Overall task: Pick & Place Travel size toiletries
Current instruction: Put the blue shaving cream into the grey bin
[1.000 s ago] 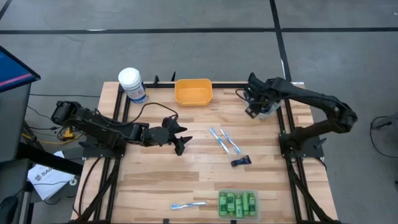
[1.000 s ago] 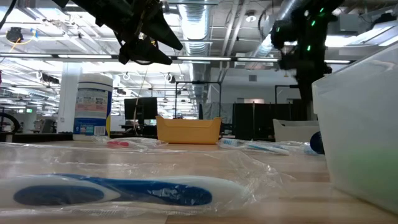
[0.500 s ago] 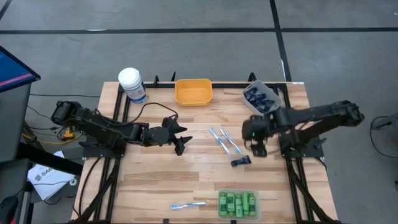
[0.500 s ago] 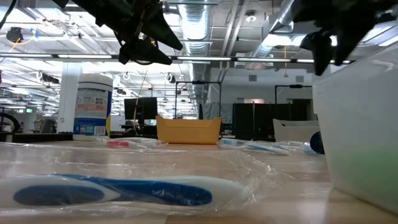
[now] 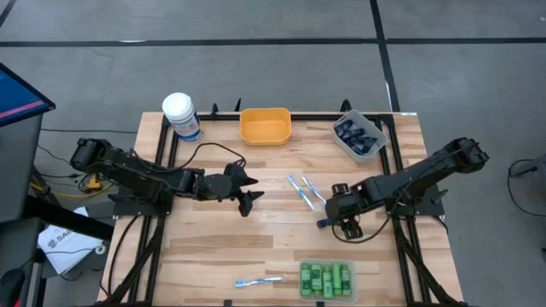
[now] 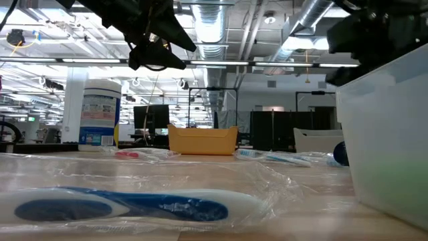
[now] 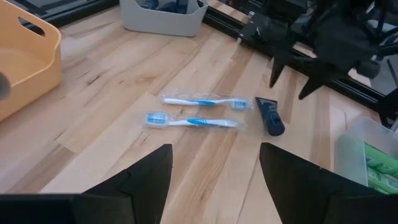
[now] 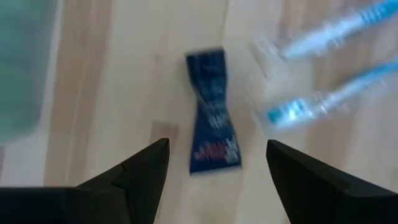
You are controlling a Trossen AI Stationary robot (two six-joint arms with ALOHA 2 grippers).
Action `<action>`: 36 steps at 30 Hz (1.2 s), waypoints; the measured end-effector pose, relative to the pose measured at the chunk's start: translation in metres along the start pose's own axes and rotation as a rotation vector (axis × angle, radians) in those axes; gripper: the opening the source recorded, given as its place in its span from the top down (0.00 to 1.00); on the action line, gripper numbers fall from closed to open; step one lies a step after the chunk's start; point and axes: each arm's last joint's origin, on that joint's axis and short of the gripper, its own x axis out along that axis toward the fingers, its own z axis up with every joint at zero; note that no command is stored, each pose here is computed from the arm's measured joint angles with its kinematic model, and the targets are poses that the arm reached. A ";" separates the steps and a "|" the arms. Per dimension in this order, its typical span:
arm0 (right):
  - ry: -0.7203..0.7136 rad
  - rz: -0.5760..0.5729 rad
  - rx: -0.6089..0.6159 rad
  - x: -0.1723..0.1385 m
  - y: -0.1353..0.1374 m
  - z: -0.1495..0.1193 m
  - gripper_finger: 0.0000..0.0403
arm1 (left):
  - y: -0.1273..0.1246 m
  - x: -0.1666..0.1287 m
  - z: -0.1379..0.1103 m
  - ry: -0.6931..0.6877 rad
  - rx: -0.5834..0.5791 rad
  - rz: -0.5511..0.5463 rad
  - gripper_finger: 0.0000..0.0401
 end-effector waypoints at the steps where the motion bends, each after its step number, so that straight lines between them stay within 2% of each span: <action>1: -0.010 0.003 -0.001 0.004 0.000 -0.002 0.35 | 0.000 0.000 0.000 0.000 0.001 0.000 0.41; 14: -0.052 0.007 0.047 0.043 -0.003 -0.029 0.35 | 0.000 0.000 0.000 0.009 0.003 -0.015 0.41; 26: -0.073 -0.019 0.077 0.059 -0.006 -0.039 0.37 | 0.000 0.000 0.000 0.008 -0.004 -0.015 0.41; 30: -0.028 -0.026 0.086 0.068 -0.005 -0.039 0.46 | 0.000 0.000 0.000 0.008 -0.004 -0.014 0.41; 36: -0.030 -0.024 0.087 0.068 -0.003 -0.036 0.70 | 0.000 0.000 0.000 0.007 -0.005 -0.014 0.41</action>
